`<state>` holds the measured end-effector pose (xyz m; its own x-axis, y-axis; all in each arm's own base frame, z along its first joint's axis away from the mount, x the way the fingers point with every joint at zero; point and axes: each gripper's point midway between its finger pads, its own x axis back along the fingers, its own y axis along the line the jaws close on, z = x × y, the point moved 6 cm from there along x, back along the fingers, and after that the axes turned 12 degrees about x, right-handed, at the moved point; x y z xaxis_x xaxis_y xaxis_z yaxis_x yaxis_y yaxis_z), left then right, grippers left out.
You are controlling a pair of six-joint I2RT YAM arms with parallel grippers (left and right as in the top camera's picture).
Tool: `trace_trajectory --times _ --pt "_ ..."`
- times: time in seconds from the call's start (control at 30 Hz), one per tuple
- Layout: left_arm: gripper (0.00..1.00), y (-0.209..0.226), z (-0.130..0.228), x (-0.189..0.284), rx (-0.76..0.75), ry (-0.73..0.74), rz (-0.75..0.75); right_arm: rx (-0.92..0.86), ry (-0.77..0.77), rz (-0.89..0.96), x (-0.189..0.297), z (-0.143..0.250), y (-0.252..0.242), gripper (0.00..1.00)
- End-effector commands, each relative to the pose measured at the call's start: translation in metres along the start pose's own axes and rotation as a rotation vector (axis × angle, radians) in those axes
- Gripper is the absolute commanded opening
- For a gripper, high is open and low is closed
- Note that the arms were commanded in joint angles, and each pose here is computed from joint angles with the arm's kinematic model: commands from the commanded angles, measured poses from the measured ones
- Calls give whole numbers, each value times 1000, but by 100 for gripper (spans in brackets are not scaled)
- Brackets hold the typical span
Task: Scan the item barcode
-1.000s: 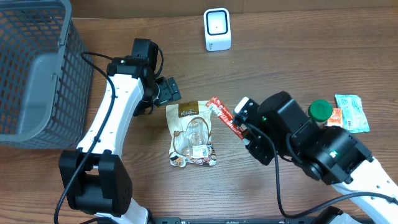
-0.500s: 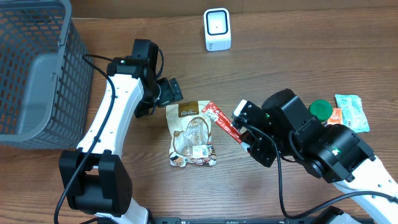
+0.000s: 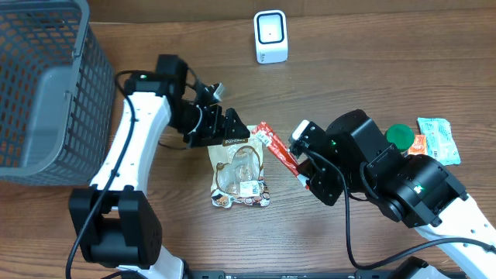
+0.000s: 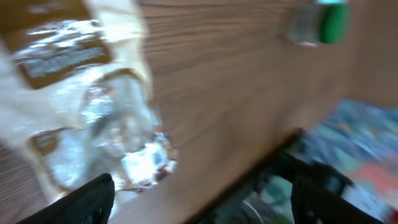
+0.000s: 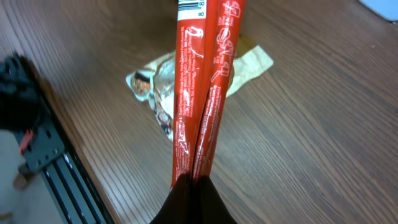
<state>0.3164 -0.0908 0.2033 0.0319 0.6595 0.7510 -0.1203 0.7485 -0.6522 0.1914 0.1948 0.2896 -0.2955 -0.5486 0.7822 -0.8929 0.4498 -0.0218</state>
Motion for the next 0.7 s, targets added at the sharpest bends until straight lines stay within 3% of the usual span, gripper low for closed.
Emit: trace_trajectory --times 0.0,0.17,0.33,0.53,0.67 --pt "80 -30 7 15 -206 -8 234 -127 -46 8 4 -6 -2 4" --pt "64 -43 11 9 -245 15 288 -277 -120 42 5 -19 -9 4" --pt "48 -61 11 11 -287 12 411 -315 -134 41 5 -22 -10 4" --pt "48 -70 10 15 -331 -2 498 -365 -75 30 -2 -14 -9 4" --pt "54 -77 10 18 -349 -7 560 -373 -37 24 -10 -10 -9 4"
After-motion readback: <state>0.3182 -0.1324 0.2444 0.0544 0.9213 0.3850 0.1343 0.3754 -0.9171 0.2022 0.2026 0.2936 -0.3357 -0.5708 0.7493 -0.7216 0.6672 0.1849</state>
